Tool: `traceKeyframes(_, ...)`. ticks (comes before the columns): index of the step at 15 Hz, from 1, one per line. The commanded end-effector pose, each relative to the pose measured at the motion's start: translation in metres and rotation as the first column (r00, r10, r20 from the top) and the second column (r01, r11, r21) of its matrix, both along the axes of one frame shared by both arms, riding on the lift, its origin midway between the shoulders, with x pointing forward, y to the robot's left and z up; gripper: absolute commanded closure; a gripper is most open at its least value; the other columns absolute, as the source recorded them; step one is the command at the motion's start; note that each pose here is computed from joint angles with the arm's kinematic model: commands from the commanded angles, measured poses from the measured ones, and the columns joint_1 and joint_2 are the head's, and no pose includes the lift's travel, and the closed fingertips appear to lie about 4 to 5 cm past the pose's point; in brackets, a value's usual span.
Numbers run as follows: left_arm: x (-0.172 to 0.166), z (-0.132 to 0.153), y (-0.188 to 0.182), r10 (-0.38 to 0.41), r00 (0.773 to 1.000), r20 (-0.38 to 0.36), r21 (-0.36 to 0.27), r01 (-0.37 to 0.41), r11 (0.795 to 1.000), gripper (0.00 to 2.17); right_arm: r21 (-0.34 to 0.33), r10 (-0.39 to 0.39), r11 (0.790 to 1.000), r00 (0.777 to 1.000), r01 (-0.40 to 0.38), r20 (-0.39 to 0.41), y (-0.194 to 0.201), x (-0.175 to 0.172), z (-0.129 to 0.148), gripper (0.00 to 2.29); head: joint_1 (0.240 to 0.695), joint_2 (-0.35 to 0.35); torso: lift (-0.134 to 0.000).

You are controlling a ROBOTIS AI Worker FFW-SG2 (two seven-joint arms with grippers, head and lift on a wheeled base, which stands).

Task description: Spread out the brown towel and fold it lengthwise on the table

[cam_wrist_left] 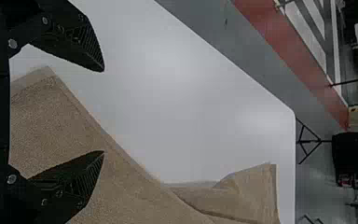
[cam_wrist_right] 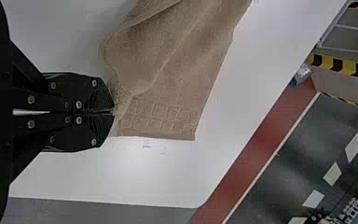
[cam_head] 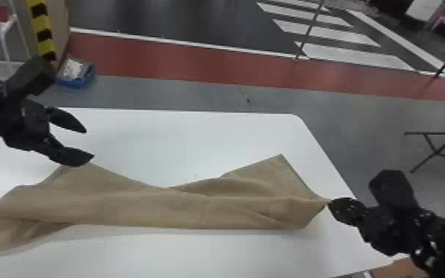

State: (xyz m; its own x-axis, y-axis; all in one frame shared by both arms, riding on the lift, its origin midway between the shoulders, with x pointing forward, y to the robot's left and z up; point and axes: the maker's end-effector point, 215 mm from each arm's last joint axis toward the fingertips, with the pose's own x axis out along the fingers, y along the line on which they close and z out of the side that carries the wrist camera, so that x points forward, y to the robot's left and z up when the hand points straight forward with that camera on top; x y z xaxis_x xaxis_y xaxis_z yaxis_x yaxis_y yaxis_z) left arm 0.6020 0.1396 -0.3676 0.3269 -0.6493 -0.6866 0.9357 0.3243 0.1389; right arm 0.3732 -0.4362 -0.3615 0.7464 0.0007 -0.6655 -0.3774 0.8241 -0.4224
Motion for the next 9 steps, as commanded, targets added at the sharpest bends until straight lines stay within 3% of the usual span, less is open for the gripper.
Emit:
traceKeyframes(1,-0.002,-0.019,-0.021,-0.063,0.998,0.021,0.068,0.062,0.996,0.37,-0.005,0.006,1.0,1.0,-0.006,-0.005,0.002,-0.002,-0.002,1.57,0.695,-0.323,-0.124)
traceKeyframes(5,-0.021,-0.059,-0.028,-0.099,0.995,-0.012,0.16,0.099,0.982,0.44,-0.013,0.003,1.0,1.0,-0.004,-0.006,0.0,-0.004,-0.002,1.57,0.695,-0.35,-0.124)
traceKeyframes(9,-0.024,-0.078,-0.017,-0.111,0.994,-0.02,0.239,0.113,0.964,0.44,-0.021,0.006,1.0,1.0,-0.006,-0.012,-0.002,-0.007,-0.003,1.57,0.695,-0.35,-0.124)
